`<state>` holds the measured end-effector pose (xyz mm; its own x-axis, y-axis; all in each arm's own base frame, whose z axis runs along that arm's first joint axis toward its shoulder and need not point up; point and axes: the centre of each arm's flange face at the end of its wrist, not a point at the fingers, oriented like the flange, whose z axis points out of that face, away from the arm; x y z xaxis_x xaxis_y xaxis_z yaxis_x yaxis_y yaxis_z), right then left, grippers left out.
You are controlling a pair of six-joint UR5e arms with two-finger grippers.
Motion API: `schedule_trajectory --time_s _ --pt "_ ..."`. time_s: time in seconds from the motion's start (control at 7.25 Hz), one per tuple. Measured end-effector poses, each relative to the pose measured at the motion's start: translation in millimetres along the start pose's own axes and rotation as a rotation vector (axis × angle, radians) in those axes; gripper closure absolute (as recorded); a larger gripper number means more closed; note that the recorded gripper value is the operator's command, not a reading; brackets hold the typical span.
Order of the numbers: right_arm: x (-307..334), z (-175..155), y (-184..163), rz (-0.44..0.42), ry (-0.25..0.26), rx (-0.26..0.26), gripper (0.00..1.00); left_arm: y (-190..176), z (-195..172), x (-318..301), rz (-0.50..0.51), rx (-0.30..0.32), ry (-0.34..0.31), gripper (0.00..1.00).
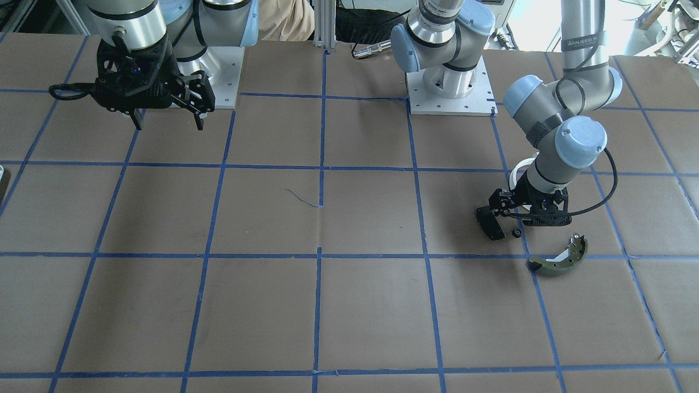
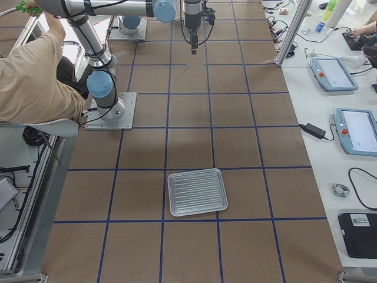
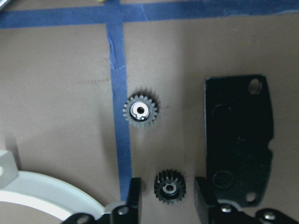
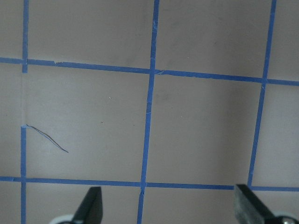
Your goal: Place bearing gear from tray to pile
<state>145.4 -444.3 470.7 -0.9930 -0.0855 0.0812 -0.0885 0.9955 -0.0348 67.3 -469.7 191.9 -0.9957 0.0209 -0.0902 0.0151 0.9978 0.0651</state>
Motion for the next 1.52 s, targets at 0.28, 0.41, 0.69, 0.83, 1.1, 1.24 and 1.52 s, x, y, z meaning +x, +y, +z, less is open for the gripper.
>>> schedule_trajectory --time_s 0.28,0.41,0.69,0.83,1.1,1.24,1.52 --pt "0.0 0.0 -0.2 0.000 0.000 0.001 0.00 -14.4 -34.1 -0.1 0.016 0.020 -0.008 0.00" --pt "-0.1 0.2 -0.1 0.000 -0.001 0.001 0.00 -27.8 -65.7 5.3 0.036 0.022 -0.009 0.00" --pt "-0.2 0.9 -0.1 0.000 -0.001 0.000 0.00 -52.7 -146.5 39.9 0.047 -0.006 0.000 0.00" --pt "-0.3 1.3 -0.3 0.001 -0.002 -0.001 0.00 -55.7 -193.0 73.2 0.014 -0.001 0.005 0.00" --pt "-0.5 1.1 -0.6 0.001 -0.004 0.000 0.00 -35.7 -268.0 154.2 -0.043 0.060 0.035 0.00" --pt "-0.6 0.9 -0.7 0.001 -0.005 0.001 0.00 -19.1 -291.7 185.8 -0.048 0.089 0.046 0.00" --pt "-0.7 1.2 -1.0 0.001 -0.007 0.000 0.00 4.5 -318.1 210.1 -0.044 0.118 0.071 0.00"
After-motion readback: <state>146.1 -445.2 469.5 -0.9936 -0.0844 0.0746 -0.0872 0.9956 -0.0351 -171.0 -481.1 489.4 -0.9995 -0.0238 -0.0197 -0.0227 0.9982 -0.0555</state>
